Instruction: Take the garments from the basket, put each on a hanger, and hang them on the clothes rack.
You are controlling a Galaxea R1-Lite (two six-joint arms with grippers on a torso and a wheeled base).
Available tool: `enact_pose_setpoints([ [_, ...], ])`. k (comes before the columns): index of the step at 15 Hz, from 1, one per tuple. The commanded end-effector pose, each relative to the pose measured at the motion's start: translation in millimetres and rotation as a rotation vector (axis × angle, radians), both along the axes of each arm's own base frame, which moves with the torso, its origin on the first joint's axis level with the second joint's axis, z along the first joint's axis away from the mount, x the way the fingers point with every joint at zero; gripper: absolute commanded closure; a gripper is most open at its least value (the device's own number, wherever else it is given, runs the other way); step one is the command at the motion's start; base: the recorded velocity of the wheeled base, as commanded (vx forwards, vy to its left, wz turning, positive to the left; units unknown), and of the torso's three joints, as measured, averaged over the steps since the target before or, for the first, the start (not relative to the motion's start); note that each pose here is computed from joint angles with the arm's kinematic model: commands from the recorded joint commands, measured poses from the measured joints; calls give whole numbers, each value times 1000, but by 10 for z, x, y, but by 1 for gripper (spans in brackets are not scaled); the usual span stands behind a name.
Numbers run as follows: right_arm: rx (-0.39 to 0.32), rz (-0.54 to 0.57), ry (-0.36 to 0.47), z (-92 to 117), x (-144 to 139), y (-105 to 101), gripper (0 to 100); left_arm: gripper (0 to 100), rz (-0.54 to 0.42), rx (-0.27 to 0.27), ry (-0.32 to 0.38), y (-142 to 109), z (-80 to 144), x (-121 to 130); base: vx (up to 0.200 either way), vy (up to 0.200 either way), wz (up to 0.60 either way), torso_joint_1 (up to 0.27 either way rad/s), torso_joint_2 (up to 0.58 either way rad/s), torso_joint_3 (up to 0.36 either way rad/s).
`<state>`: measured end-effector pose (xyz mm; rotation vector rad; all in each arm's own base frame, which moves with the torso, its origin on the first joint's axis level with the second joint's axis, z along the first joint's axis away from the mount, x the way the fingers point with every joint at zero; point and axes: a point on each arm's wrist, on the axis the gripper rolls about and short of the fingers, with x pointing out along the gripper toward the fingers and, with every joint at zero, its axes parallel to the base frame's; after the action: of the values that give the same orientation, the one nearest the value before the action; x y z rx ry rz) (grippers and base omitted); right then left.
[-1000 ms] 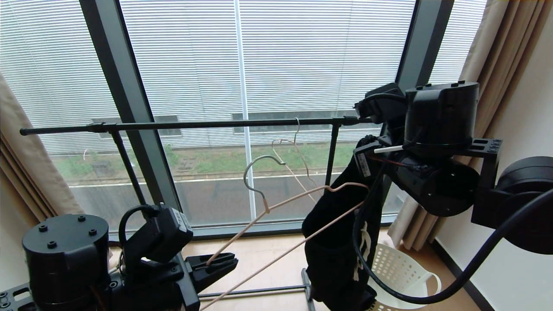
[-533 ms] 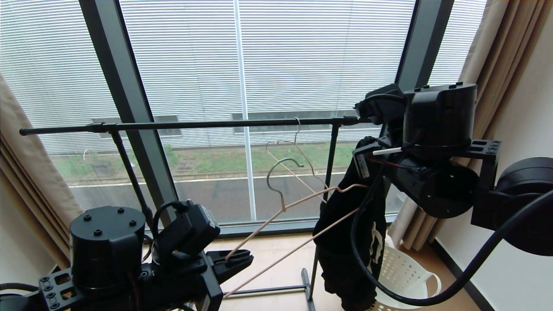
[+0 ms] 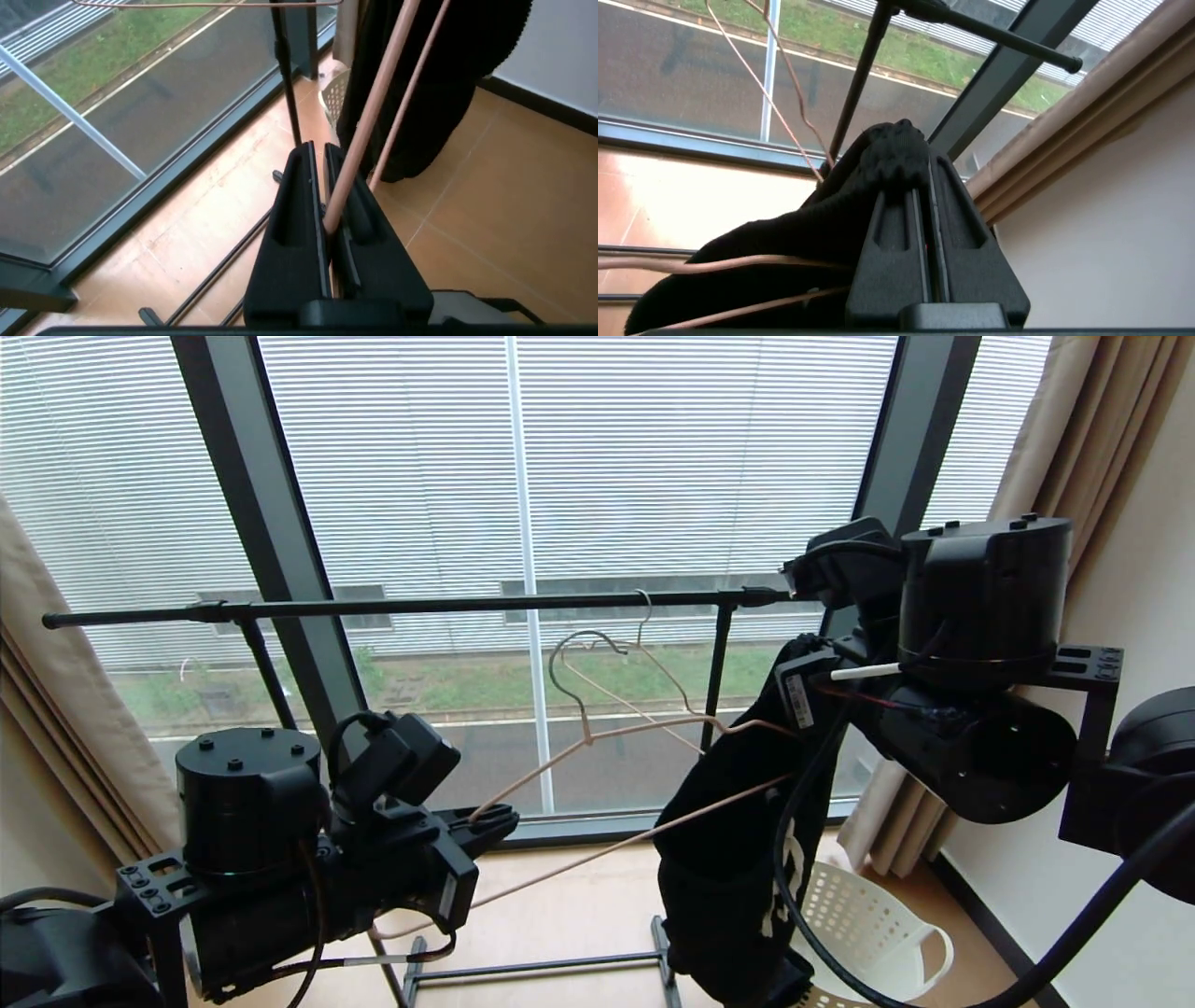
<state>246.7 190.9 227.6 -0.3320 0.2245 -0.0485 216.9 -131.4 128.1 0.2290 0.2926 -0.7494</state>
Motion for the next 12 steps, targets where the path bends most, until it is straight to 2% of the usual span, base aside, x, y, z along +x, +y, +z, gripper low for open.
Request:
enact_pose_setpoints([
  [1, -3, 16, 3, -10, -35, 38, 100, 100, 15, 0, -4, -4, 5, 39, 0, 0, 0, 0, 0, 0],
  [4, 13, 2, -16, 61, -62, -42, 100, 100, 88, -4, -1, 121, 8, 123, 0, 0, 0, 0, 0, 0],
  [12, 23, -27, -30, 121, -60, -155, 100, 100, 175, -11, -15, 304, 40, 272, 0, 0, 0, 0, 0, 0],
])
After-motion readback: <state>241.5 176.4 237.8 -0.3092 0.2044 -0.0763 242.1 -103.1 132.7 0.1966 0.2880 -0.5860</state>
